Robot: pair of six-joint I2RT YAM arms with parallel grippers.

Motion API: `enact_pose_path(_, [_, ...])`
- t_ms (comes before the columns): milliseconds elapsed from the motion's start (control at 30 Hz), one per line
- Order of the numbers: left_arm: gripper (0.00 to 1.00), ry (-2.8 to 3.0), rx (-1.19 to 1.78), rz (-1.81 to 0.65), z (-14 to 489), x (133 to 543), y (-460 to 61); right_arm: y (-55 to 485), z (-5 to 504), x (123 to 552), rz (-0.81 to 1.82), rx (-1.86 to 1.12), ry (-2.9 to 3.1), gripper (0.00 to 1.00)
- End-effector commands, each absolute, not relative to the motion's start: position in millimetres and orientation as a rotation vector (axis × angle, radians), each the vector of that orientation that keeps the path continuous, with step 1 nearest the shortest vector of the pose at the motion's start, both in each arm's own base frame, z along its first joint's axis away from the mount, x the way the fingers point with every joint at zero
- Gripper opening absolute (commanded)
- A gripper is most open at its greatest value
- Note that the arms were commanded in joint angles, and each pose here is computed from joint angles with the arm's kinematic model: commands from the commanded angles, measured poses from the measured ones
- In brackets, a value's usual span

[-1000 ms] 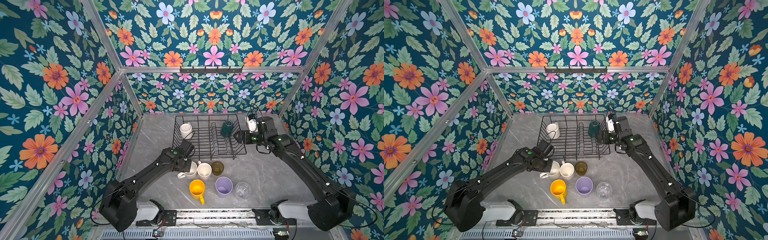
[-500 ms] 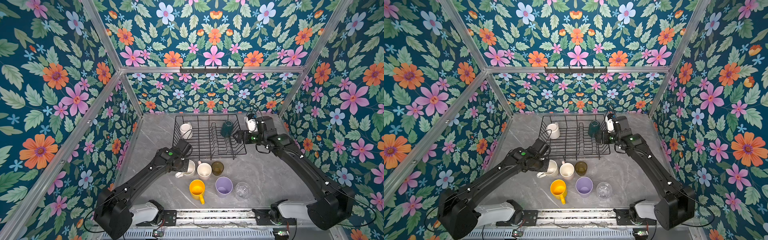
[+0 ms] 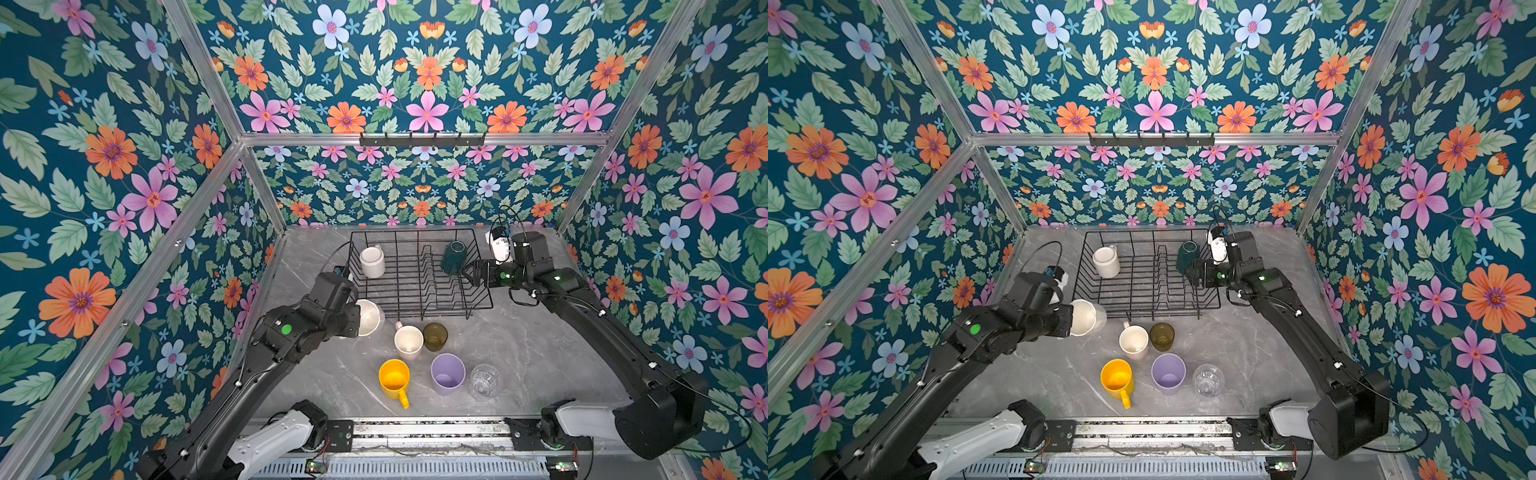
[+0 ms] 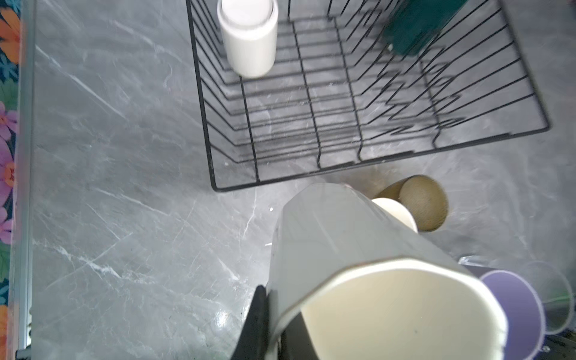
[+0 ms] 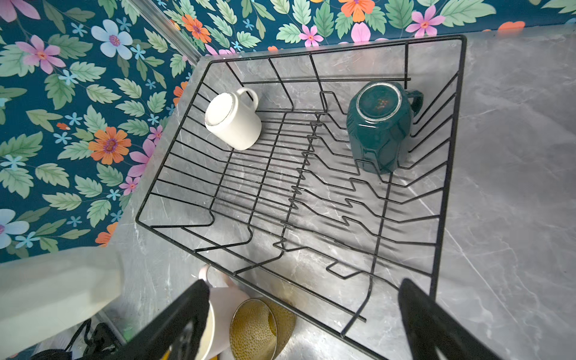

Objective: Load cups into a dish rack
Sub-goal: Pick up the cup from the center of the table, then place the cup upside down at the dish rack.

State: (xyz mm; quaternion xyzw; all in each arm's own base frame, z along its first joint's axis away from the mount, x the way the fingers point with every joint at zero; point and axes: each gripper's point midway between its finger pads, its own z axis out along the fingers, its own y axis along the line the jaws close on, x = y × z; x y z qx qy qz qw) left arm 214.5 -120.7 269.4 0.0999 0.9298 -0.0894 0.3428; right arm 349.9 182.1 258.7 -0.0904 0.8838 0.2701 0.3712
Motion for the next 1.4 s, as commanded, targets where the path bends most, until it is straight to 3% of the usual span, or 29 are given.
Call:
enact_pose_path(0, [0.0,2.255,0.262,-0.307,307,233,-134,195,278,348,0.799,-0.265,2.187,0.94])
enact_pose_path(167, [0.0,2.077,0.336,-0.506,340,255,-176,203,303,335,0.889,-0.317,2.1,0.94])
enact_pose_path(300, [0.0,2.014,0.358,-0.583,344,270,-194,210,325,320,1.015,-0.35,2.01,0.96])
enact_pose_path(533, [0.0,1.905,0.382,-0.95,347,291,-213,219,356,301,1.275,-0.425,1.813,0.97])
enact_pose_path(833, [0.0,1.772,0.494,-1.313,353,289,-240,231,374,293,1.397,-0.558,1.667,0.98])
enact_pose_path(1367, [0.0,1.718,0.56,-1.568,348,287,-261,241,379,287,1.437,-0.73,1.516,0.98])
